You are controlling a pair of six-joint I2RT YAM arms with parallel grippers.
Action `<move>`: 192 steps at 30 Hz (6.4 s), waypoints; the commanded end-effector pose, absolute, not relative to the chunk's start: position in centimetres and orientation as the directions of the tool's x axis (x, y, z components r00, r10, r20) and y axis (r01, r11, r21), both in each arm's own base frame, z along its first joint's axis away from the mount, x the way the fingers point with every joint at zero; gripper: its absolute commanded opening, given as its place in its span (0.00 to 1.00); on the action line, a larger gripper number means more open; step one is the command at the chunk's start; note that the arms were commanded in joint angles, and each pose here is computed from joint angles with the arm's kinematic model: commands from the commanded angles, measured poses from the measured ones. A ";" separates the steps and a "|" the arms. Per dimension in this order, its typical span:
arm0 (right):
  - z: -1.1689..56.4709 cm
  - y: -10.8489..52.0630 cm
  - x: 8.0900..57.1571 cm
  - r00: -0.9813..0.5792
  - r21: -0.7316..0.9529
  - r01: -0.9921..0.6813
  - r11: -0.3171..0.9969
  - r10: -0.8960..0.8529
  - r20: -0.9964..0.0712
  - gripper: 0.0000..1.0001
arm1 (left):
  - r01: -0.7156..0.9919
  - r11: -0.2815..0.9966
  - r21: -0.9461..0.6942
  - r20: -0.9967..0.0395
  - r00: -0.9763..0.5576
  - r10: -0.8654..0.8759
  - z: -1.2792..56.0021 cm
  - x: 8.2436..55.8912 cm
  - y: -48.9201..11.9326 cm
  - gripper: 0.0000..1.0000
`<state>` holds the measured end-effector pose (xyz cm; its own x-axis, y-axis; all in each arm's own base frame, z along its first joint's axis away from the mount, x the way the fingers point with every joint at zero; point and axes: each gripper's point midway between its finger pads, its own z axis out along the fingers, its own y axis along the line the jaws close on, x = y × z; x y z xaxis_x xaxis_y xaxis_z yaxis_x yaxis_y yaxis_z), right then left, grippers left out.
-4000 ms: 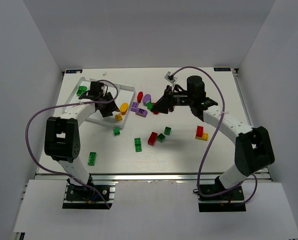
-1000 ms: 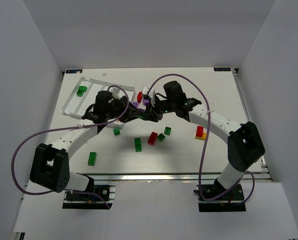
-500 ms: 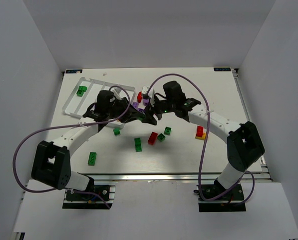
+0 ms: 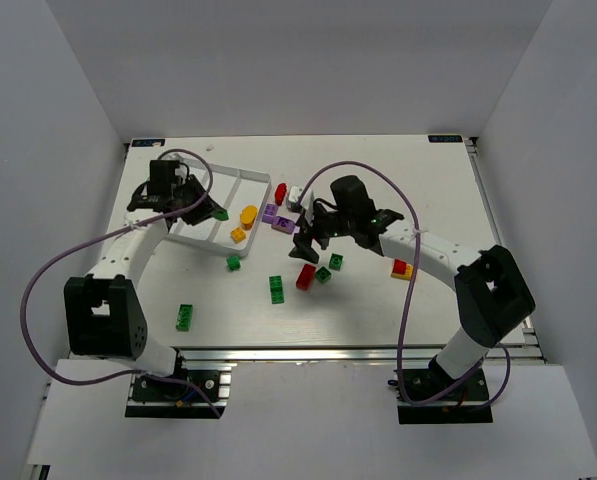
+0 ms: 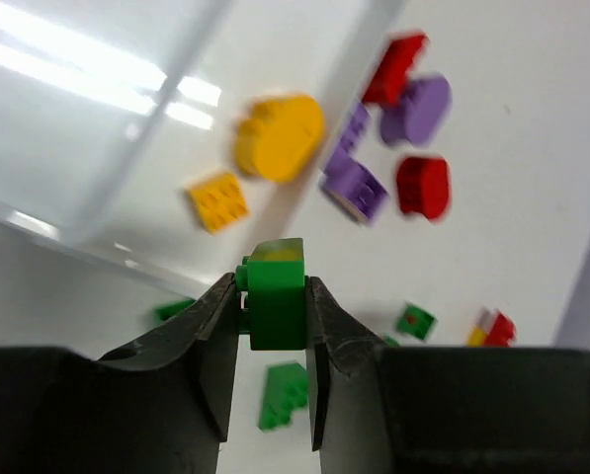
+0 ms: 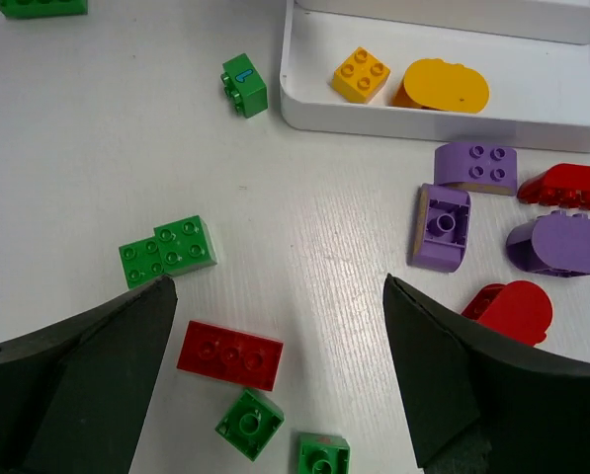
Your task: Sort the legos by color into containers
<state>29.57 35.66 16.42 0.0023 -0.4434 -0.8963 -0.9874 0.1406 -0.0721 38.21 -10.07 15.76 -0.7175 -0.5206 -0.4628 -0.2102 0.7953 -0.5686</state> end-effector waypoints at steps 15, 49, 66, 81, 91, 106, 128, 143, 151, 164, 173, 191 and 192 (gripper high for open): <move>19.2 32.2 31.8 -0.021 -0.039 -0.984 0.175 -0.325 -0.945 0.15 | -0.684 0.537 -0.493 -0.660 -0.108 -0.744 13.6 53.5 16.6 0.12; 19.5 30.9 32.1 0.004 -0.059 -0.988 0.141 -0.364 -0.932 0.55 | -0.640 0.548 -0.539 -0.602 -0.162 -0.782 13.8 52.1 14.3 0.61; 19.4 31.0 27.4 0.085 -0.048 -0.992 -0.118 -0.332 -0.939 0.89 | -0.629 0.625 -0.462 -0.680 -0.201 -0.705 17.6 36.0 11.6 0.98; 15.8 33.6 23.5 0.255 -0.138 -0.952 -0.272 -0.459 -0.851 0.77 | -0.504 0.640 -0.580 -0.527 -0.367 -0.767 13.7 28.2 3.5 0.98; 12.1 37.8 23.5 0.237 -0.154 -0.970 -0.189 -0.586 -0.775 0.73 | -0.483 0.641 -0.597 -0.501 -0.399 -0.768 14.1 25.3 1.7 0.97; 8.3 40.6 23.5 0.260 -0.170 -0.965 -0.201 -0.629 -0.733 0.74 | -0.546 0.634 -0.548 -0.583 -0.294 -0.757 19.4 22.3 3.2 0.98; 5.2 41.7 23.9 0.268 -0.132 -0.959 -0.250 -0.661 -0.701 0.63 | -0.539 0.621 -0.570 -0.554 -0.307 -0.774 18.5 21.4 2.2 0.98; 6.4 42.1 23.4 0.272 -0.112 -0.954 -0.279 -0.644 -0.715 0.31 | -0.430 0.611 -0.665 -0.508 -0.340 -0.791 18.9 22.4 -0.1 0.98; 14.1 43.0 23.7 0.134 -0.050 -0.984 -0.172 -0.524 -0.841 0.00 | -0.172 0.402 -0.900 -0.301 -0.423 -0.855 18.7 23.9 -5.6 0.95; 27.6 41.9 27.3 -0.063 0.051 -0.995 0.085 -0.138 -0.988 0.00 | 0.101 0.246 -0.964 -0.263 -0.484 -0.834 22.8 24.5 -8.2 0.94; 29.4 40.8 29.7 -0.017 0.013 -0.963 0.268 -0.013 -1.000 0.00 | 0.091 0.128 -0.988 -0.157 -0.613 -0.774 23.3 27.0 -13.8 0.93; 28.3 41.4 32.2 0.085 -0.114 -0.942 0.315 -0.105 -0.991 0.00 | 0.044 0.212 -0.976 -0.185 -0.678 -0.712 23.4 29.0 -16.4 0.86; 28.1 41.4 32.2 0.085 -0.118 -0.942 0.313 -0.116 -0.990 0.00 | 0.041 0.249 -0.968 -0.211 -0.673 -0.709 23.1 29.2 -16.2 0.85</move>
<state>31.40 41.28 27.12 0.0407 -0.0810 -0.9959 -0.9537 0.2942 -0.0629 28.80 -16.63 24.02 -0.6870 -0.7209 -0.0911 0.0393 0.0883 -0.9953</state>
